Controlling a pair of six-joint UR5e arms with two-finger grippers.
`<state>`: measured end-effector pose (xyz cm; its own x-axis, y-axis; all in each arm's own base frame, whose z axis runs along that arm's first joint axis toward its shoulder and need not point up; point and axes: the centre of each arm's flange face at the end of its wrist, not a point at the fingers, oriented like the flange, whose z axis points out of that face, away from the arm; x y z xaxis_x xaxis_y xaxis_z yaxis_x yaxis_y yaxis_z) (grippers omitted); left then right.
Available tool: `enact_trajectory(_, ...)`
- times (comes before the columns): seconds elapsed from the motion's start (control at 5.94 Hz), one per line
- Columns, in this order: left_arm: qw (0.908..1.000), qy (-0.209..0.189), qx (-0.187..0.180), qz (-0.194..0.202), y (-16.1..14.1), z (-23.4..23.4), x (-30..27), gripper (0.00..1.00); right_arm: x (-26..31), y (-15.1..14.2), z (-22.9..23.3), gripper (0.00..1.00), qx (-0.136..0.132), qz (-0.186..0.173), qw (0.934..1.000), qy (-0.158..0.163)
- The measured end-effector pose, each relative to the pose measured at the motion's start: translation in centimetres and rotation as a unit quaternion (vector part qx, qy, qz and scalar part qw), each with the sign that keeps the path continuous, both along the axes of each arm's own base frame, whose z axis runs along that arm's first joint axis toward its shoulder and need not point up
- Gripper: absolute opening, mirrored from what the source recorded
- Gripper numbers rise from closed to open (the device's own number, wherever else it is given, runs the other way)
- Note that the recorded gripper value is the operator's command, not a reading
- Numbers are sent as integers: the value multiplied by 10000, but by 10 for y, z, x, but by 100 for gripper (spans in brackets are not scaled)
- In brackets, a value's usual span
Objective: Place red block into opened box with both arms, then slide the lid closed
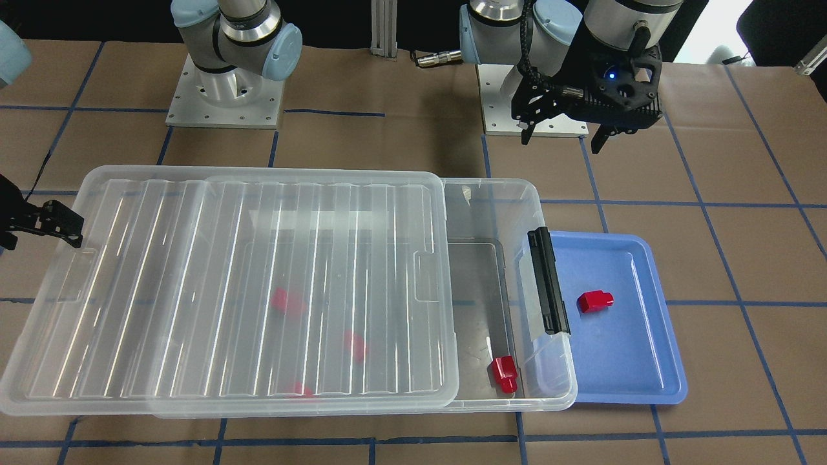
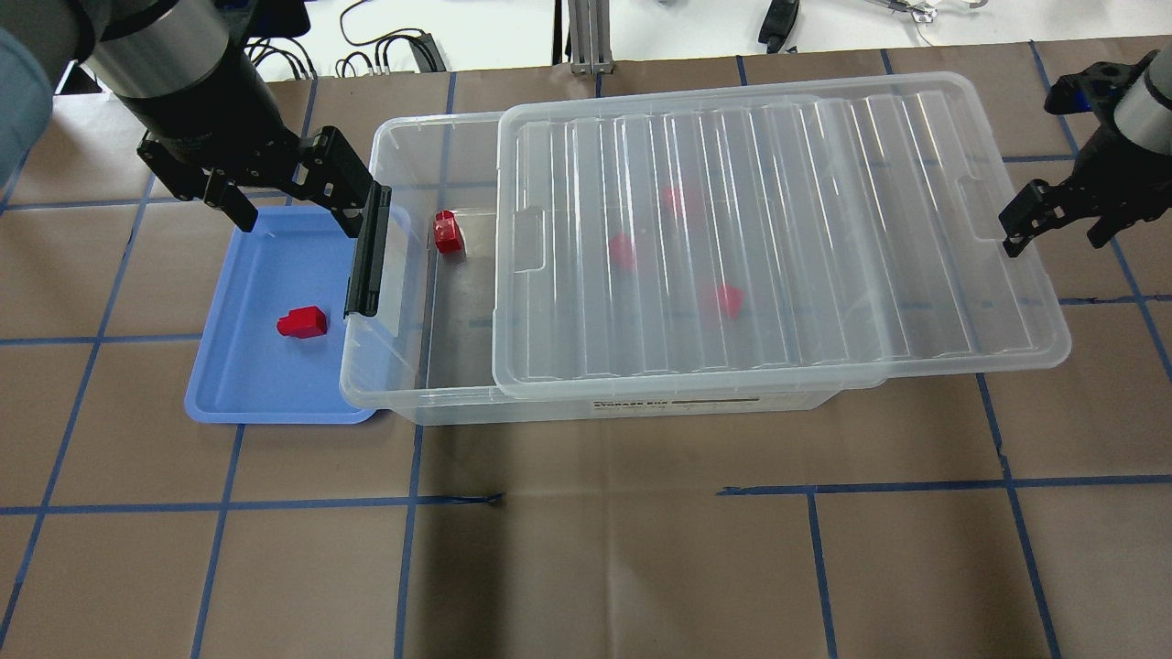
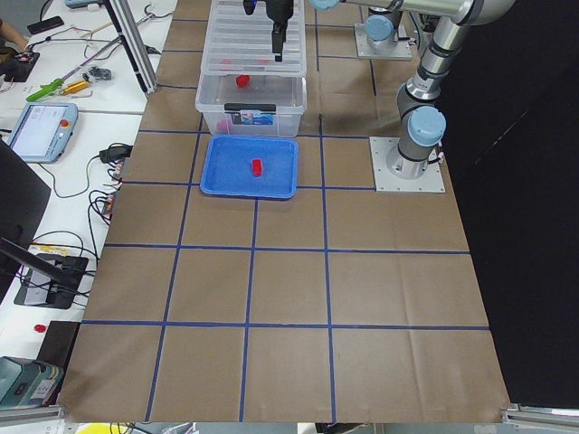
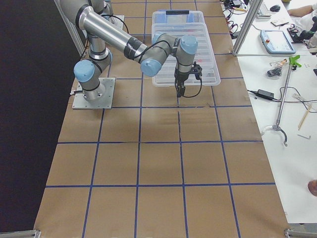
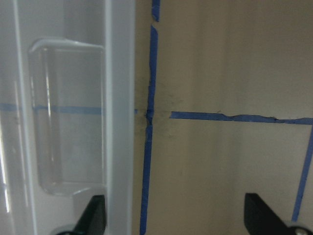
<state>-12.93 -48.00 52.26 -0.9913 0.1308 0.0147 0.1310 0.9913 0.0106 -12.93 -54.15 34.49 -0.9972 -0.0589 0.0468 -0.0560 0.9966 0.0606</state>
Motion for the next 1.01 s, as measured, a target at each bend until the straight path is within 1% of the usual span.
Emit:
enact_trajectory(0.34, 9999, 36, -32, -104, -8, 3, 43, 98, -29, 7, 2, 100, 2, -144, 9999, 68)
enact_trajectory(0.5, 9989, 40, -17, -457, -10, 2, 57, 98, -35, 8, 5, 100, -8, -176, 9997, 149)
enact_trajectory(0.67, 9922, 68, 27, -1240, -11, -2, 72, 98, -39, 7, 12, 100, -55, -190, 9994, 301)
enact_trajectory(0.84, 9741, 116, 77, -2257, -13, -11, 88, 98, -41, 6, 29, 100, -174, -221, 9985, 462)
enact_trajectory(1.01, 9448, 165, 114, -3270, -15, -24, 101, 98, -38, 4, 58, 100, -320, -282, 9976, 552)
